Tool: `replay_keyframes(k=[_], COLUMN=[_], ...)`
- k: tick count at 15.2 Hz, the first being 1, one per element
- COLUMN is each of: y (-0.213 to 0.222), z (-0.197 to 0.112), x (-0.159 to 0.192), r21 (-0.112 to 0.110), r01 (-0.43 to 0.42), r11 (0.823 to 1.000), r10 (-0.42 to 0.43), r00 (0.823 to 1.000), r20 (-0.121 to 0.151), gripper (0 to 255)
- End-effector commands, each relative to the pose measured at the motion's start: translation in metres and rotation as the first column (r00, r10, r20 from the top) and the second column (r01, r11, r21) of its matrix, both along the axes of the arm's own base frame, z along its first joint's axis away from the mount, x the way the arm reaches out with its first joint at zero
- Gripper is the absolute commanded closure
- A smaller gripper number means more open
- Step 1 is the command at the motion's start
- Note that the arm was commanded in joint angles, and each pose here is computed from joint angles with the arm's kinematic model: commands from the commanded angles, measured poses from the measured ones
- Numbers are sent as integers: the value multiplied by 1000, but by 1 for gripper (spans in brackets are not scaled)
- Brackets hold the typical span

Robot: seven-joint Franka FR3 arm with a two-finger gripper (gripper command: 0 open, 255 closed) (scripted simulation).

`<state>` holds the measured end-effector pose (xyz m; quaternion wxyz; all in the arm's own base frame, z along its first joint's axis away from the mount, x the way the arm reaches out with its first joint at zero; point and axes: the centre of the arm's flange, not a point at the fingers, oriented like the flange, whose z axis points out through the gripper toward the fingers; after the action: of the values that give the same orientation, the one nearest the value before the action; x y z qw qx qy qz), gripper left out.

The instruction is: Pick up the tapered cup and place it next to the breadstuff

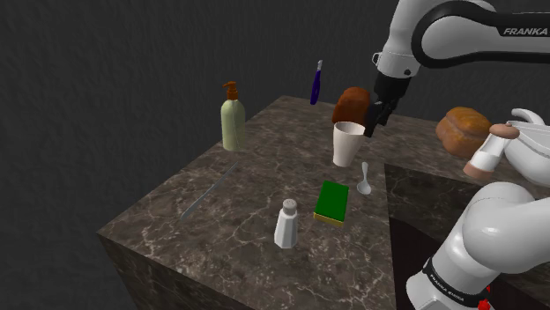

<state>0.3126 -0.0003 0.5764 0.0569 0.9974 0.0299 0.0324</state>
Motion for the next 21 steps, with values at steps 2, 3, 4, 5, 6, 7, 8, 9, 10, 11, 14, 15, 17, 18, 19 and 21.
replay_keyframes(k=[2, 3, 4, 5, 6, 7, 8, 9, 10, 11, 14, 15, 17, 18, 19, 21], y=[-13, -25, -38, -50, -62, -74, -85, -97, -102, -101, -99, -99, -97, -97, -97, -97], z=[0, -1, -2, -3, -6, -8, -12, -16, -17, -23, -38, -44, -54, -57, -57, -57], x=[12, 25, 38, 51, 63, 76, 89, 102, 109, 108, 107, 107, 107, 106, 106, 106], r21=[29, 59, 88, 117, 147, 176, 205, 235, 248, 248, 248, 248, 248, 248, 248, 248], r01=[-9, -17, -25, -32, -39, -46, -52, -57, -60, -60, -60, -60, -60, -60, -60, -60], r11=[1000, 998, 996, 993, 988, 983, 977, 970, 967, 967, 967, 967, 967, 967, 967, 967], r10=[9, 19, 29, 39, 50, 61, 72, 84, 89, 89, 89, 89, 89, 89, 89, 89], r00=[1000, 999, 999, 998, 996, 995, 993, 991, 990, 990, 990, 990, 990, 990, 990, 990], r20=[-14, -28, -41, -55, -67, -80, -92, -104, -109, -109, -109, -109, -109, -109, -109, -109], gripper=[0, 0, 0, 0, 0, 0, 0, 0, 0, 0, 0, 0, 0, 0, 0, 0])
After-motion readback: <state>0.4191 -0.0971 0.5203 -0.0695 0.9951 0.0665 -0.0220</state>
